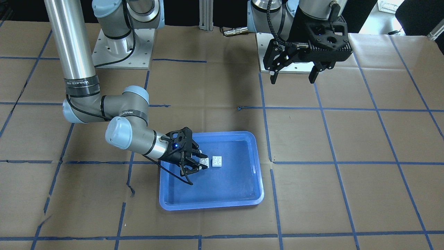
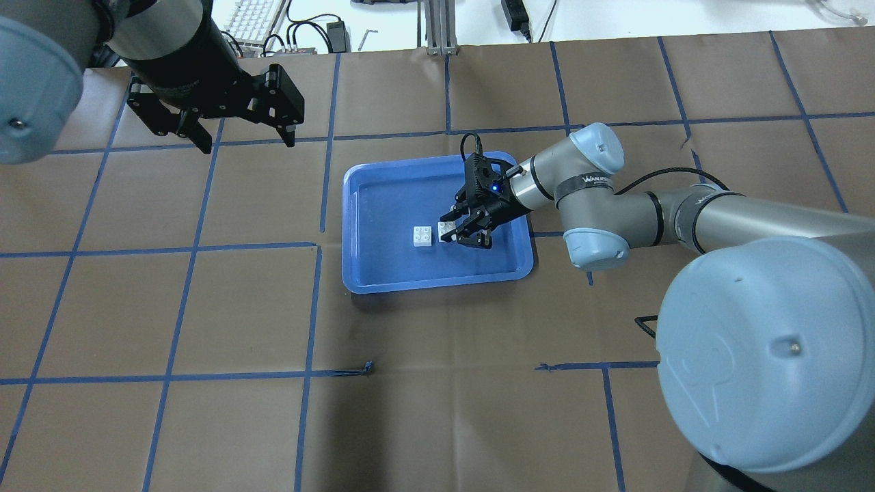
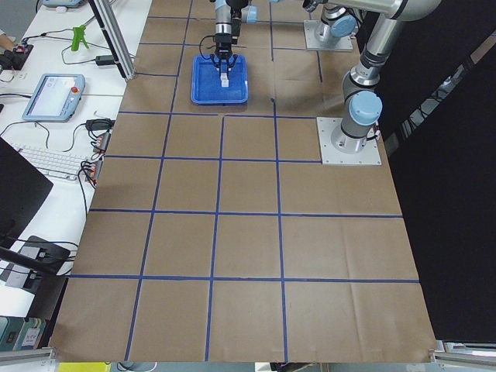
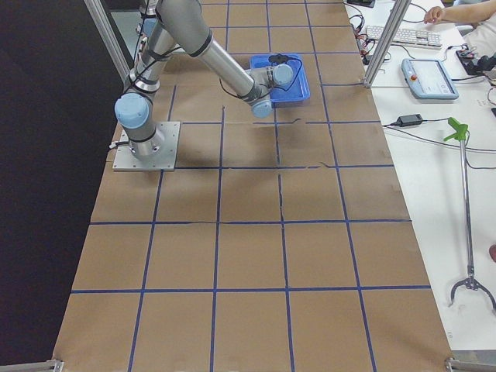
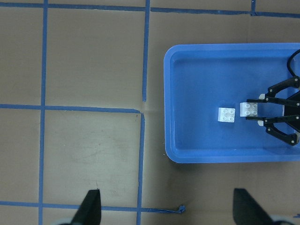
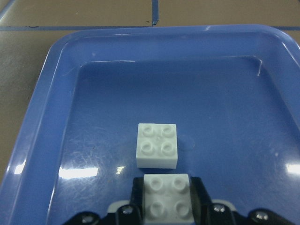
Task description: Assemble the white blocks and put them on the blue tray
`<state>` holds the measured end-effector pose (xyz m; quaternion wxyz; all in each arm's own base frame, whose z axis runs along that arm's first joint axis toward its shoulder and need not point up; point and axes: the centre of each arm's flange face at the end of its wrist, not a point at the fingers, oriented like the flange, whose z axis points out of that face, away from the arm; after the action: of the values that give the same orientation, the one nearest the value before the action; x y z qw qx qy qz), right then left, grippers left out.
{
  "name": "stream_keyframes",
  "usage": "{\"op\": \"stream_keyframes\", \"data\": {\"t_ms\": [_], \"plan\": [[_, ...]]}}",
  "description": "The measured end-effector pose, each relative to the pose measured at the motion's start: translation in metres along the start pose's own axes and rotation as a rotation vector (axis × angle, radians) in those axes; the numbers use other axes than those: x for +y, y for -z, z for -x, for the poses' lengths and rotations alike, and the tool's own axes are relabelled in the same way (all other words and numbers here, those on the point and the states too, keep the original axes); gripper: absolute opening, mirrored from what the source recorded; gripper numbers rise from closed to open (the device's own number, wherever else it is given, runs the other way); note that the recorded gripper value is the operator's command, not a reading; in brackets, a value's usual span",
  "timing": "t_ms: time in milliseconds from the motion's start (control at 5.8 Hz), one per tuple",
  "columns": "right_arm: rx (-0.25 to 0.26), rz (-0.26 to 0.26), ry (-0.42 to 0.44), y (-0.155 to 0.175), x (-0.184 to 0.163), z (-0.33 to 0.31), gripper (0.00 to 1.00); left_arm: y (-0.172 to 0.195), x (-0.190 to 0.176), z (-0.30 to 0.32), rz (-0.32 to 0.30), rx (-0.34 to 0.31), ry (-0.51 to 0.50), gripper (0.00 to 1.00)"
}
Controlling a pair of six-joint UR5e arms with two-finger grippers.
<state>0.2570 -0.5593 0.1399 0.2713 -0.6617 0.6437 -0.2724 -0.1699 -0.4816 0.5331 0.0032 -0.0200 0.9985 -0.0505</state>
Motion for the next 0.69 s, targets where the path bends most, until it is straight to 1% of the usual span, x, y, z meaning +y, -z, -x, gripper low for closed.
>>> {"op": "stream_keyframes", "data": {"t_ms": [690], "plan": [[0.002,-0.003,-0.036,-0.0063,-0.0037,0.0078,0.27,-0.001,0.001,-0.0008,0.003,0.003,-0.003,0.99]]}}
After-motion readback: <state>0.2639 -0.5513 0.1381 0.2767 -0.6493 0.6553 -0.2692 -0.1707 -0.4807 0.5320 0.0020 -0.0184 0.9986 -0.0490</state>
